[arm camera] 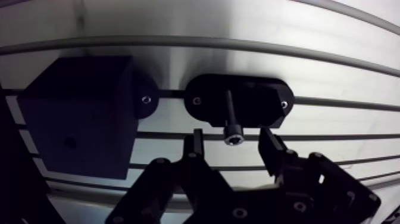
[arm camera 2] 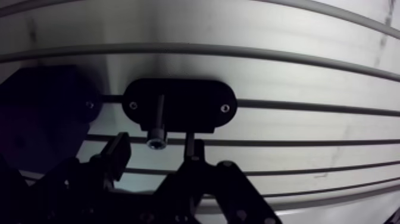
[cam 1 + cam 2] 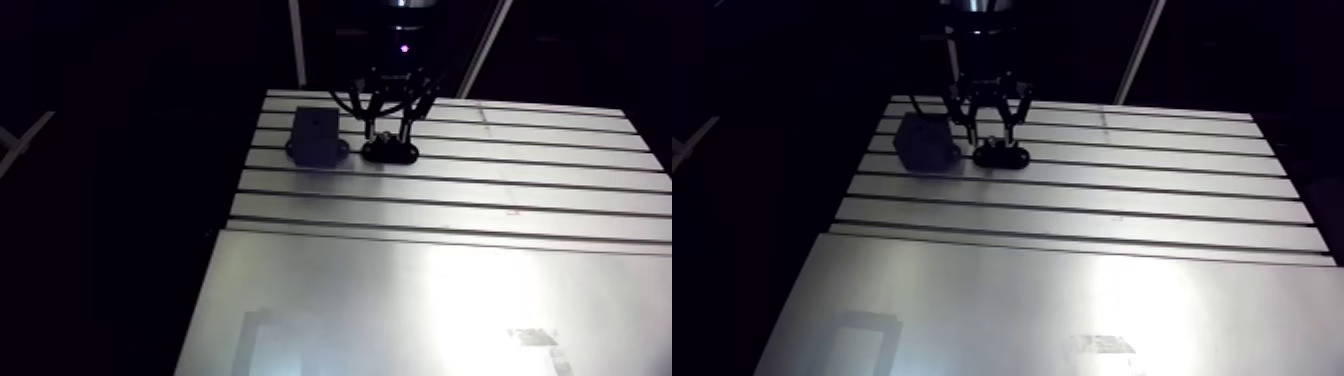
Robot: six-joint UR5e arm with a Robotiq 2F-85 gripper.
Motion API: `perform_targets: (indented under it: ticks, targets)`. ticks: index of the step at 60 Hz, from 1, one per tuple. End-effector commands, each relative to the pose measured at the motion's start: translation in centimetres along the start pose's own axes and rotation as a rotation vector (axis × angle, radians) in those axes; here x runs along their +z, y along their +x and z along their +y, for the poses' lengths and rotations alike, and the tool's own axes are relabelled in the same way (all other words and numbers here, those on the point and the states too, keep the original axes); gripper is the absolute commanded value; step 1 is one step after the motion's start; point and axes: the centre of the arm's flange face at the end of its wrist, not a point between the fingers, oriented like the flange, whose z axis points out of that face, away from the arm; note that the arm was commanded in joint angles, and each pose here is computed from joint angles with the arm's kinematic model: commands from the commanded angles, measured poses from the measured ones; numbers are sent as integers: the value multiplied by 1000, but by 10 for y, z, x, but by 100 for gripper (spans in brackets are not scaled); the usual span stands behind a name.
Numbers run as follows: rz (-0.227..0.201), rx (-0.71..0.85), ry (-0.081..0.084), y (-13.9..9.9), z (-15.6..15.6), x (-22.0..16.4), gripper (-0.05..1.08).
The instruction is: Pick up the M10 bolt and insert it into the hole until fully seated.
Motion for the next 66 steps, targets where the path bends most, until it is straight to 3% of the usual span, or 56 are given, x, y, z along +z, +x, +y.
perform_targets:
  ticks: [1,14,66]
  targets:
    - [-1,0,2,1,0,1,44]
    - [21,0,4,3,0,-3,47]
    - [21,1,7,4,2,-3,56]
